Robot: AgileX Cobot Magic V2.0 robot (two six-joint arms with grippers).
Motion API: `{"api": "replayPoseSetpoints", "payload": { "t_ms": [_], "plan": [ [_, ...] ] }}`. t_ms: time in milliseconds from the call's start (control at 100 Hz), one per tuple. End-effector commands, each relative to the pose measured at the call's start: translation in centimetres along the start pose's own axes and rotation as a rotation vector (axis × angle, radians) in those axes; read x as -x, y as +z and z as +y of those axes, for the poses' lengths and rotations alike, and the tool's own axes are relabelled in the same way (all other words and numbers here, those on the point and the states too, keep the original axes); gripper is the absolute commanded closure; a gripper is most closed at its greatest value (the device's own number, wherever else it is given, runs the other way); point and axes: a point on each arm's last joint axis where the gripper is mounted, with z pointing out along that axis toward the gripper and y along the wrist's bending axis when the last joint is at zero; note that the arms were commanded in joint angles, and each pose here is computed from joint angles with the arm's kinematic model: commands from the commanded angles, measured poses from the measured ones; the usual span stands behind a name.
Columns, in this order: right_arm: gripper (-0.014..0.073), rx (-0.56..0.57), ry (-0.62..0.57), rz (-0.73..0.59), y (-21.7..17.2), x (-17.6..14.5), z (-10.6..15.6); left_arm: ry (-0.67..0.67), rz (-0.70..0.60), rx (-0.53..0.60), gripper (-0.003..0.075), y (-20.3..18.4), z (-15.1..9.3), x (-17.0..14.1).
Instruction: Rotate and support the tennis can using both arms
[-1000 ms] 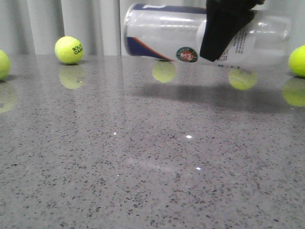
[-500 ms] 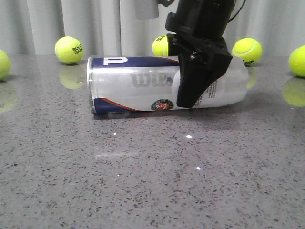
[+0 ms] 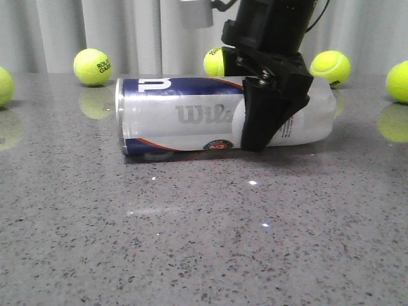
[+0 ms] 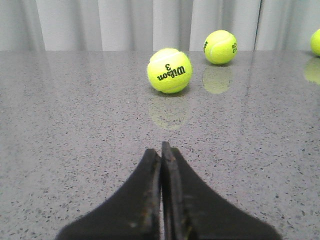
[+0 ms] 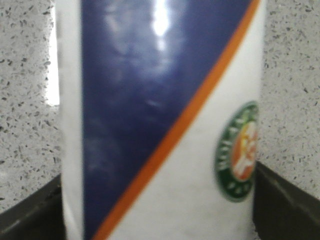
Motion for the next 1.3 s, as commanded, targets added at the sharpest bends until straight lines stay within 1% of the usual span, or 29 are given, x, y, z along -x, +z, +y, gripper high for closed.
{"api": "replayPoseSetpoints", "payload": {
  "t_ms": [0,150,320,380,420,470,520,550,560,570,590,600,630,640,660,690,700,740,790,800,810,850,860,880,900,970,1100,1170,1290],
  "plan": [
    [-0.0048,-0.086,-0.023,-0.052,-3.4,0.7,0.0,-0.011,-0.069,0.0,0.0739,0.0,0.0,-0.6],
    [-0.0048,-0.101,-0.03,-0.062,-5.0,0.7,0.5,-0.011,-0.069,0.0,0.0739,0.0,0.0,-0.6],
    [-0.0048,-0.131,-0.035,-0.081,-7.8,0.7,1.6,-0.011,-0.069,0.0,0.0739,0.0,0.0,-0.6],
    [-0.0044,-0.136,0.0,-0.088,-8.8,0.7,2.0,-0.011,-0.069,0.0,0.0739,0.0,0.0,-0.6],
    [-0.0017,-0.143,0.05,-0.098,-9.4,0.7,2.2,-0.011,-0.069,0.0,0.0739,0.0,0.0,-0.6],
    [0.0053,-0.155,0.126,-0.113,-10.1,0.7,2.5,-0.011,-0.069,0.0,0.0739,0.0,0.0,-0.6],
    [0.0162,-0.157,0.216,-0.126,-10.7,0.6,2.7,-0.011,-0.069,0.0,0.0739,0.0,0.0,-0.6],
    [0.0258,-0.155,0.27,-0.132,-11.0,0.6,2.9,-0.011,-0.069,0.0,0.0738,0.0,0.0,-0.6],
    [0.0279,-0.153,0.296,-0.134,-11.1,0.6,3.0,-0.011,-0.069,0.0,0.0739,0.0,0.0,-0.6],
    [0.032,-0.151,0.309,-0.134,-11.1,0.6,3.0,-0.011,-0.069,0.0,0.0739,0.0,0.0,-0.6],
    [0.0362,-0.147,0.345,-0.136,-11.3,0.6,3.1,-0.011,-0.069,0.0,0.0739,0.0,0.0,-0.6],
    [0.0404,-0.146,0.356,-0.138,-11.4,0.6,3.2,-0.011,-0.069,0.0,0.0739,0.0,0.0,-0.6],
    [0.0487,-0.137,0.404,-0.137,-11.5,0.5,3.3,-0.011,-0.069,0.0,0.0739,0.0,0.0,-0.6],
    [0.0526,-0.135,0.412,-0.135,-11.5,0.5,3.3,-0.011,-0.069,0.0,0.0738,0.0,0.0,-0.6],
    [0.0566,-0.127,0.432,-0.132,-11.4,0.5,3.4,-0.011,-0.069,0.0,0.0739,0.0,0.0,-0.6],
    [0.0659,-0.117,0.451,-0.125,-11.5,0.4,3.5,-0.011,-0.069,0.0,0.0739,0.0,0.0,-0.6],
    [0.0673,-0.111,0.458,-0.12,-11.5,0.4,3.6,-0.011,-0.069,0.0,0.0739,0.0,0.0,-0.6],
    [0.0655,-0.097,0.487,-0.109,-11.4,0.3,3.7,-0.011,-0.069,0.0,0.0739,0.0,0.0,-0.6],
    [0.0653,-0.08,0.56,-0.1,-11.4,0.2,3.8,-0.011,-0.069,0.0,0.0739,0.0,0.0,-0.6],
    [0.0653,-0.078,0.601,-0.101,-11.4,0.1,3.8,-0.011,-0.069,0.0,0.0739,0.0,0.0,-0.6],
    [0.0653,-0.078,0.601,-0.101,-11.4,0.1,3.8,-0.011,-0.069,0.0,0.0739,0.0,0.0,-0.6],
    [0.0653,-0.078,0.708,-0.104,-11.4,-0.2,3.6,-0.011,-0.069,0.0,0.0739,0.0,0.0,-0.6],
    [0.0653,-0.079,0.71,-0.104,-11.4,-0.2,3.6,-0.011,-0.069,0.0,0.0739,0.0,0.0,-0.6],
    [0.0653,-0.079,0.754,-0.106,-11.5,-0.4,3.6,-0.011,-0.069,0.0,0.0739,0.0,0.0,-0.6],
    [0.0653,-0.082,0.815,-0.108,-11.5,-0.6,3.4,-0.011,-0.069,0.0,0.0739,0.0,0.0,-0.6],
    [0.0653,-0.102,0.938,-0.125,-11.9,-1.4,3.1,-0.011,-0.069,0.0,0.0738,0.0,0.0,-0.6],
    [0.0653,-0.207,1.128,-0.238,-13.4,-3.1,3.0,-0.011,-0.069,0.0,0.0739,0.0,0.0,-0.6],
    [0.0653,-0.271,1.193,-0.302,-14.3,-4.4,3.5,-0.011,-0.069,0.0,0.0739,0.0,0.0,-0.6],
    [0.0653,-0.367,1.256,-0.39,-15.5,-6.2,4.7,-0.011,-0.069,0.0,0.0739,0.0,0.0,-0.6]
  ]
}}
